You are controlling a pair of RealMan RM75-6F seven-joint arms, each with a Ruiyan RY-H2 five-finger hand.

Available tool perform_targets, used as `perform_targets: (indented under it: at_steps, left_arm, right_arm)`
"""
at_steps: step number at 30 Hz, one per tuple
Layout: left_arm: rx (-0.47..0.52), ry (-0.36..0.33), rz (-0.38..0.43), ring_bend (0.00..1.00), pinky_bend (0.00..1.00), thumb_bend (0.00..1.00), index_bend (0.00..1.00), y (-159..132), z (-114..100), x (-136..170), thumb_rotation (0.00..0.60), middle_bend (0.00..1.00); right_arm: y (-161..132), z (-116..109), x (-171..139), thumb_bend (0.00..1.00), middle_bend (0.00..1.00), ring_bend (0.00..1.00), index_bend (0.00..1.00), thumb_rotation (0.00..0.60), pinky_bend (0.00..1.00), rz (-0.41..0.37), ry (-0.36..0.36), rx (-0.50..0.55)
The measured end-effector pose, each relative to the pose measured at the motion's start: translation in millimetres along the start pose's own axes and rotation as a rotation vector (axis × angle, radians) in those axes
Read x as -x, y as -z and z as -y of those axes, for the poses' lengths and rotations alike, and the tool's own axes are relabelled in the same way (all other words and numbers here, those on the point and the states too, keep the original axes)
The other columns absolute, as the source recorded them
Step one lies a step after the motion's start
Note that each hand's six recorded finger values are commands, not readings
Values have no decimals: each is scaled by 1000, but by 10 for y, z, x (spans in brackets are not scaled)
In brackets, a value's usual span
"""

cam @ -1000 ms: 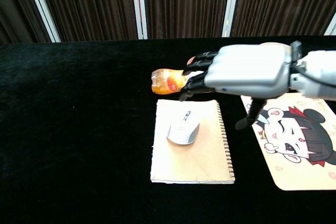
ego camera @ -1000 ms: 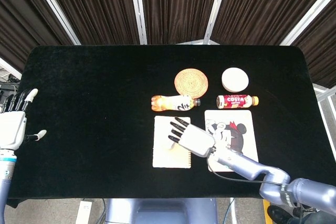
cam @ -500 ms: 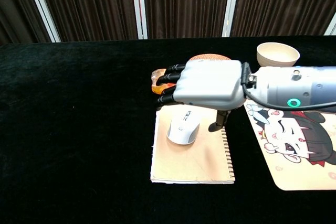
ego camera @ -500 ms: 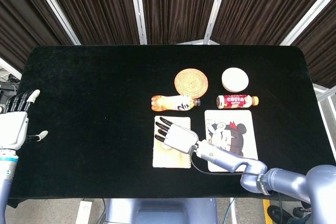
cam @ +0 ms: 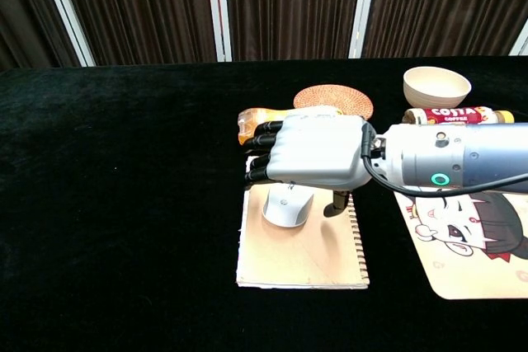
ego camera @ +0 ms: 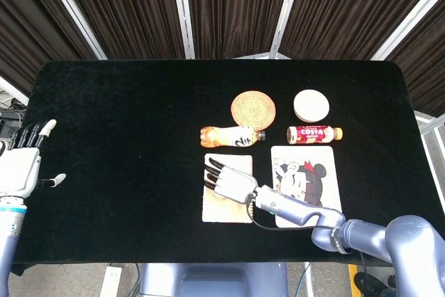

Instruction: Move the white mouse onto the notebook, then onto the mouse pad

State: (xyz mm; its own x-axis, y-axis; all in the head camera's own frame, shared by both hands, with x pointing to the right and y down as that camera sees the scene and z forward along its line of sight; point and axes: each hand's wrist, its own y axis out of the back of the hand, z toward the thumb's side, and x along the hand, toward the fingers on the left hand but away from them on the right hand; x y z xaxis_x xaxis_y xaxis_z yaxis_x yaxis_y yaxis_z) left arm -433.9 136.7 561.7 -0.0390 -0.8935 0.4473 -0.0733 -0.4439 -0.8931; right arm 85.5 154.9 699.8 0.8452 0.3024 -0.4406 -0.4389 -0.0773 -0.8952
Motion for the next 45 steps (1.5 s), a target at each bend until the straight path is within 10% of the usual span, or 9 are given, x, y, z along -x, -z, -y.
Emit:
perform_targets:
  at_steps: [16,25,38,45]
  left_arm:
    - [3,-3,-4,0,0,0,0,22,-18,-11,600,0]
    - [3,-3,-9,0,0,0,0,49,-31,-32,600,0]
    - [2,13,-11,0,0,0,0,63,1,-51,600,0]
    - [7,22,-6,0,0,0,0,62,8,-38,600,0]
  right_arm:
    - [-8,189,76,313,268,93,191,600,202,-3,-11,-4]
    - [-20,216,94,498,475,303,372,600,453,-5,4,20]
    - [167,58,-77,514,489,316,389,600,465,-15,103,6]
    - [573,105,-668,514,489,316,389,600,466,-11,48,-69]
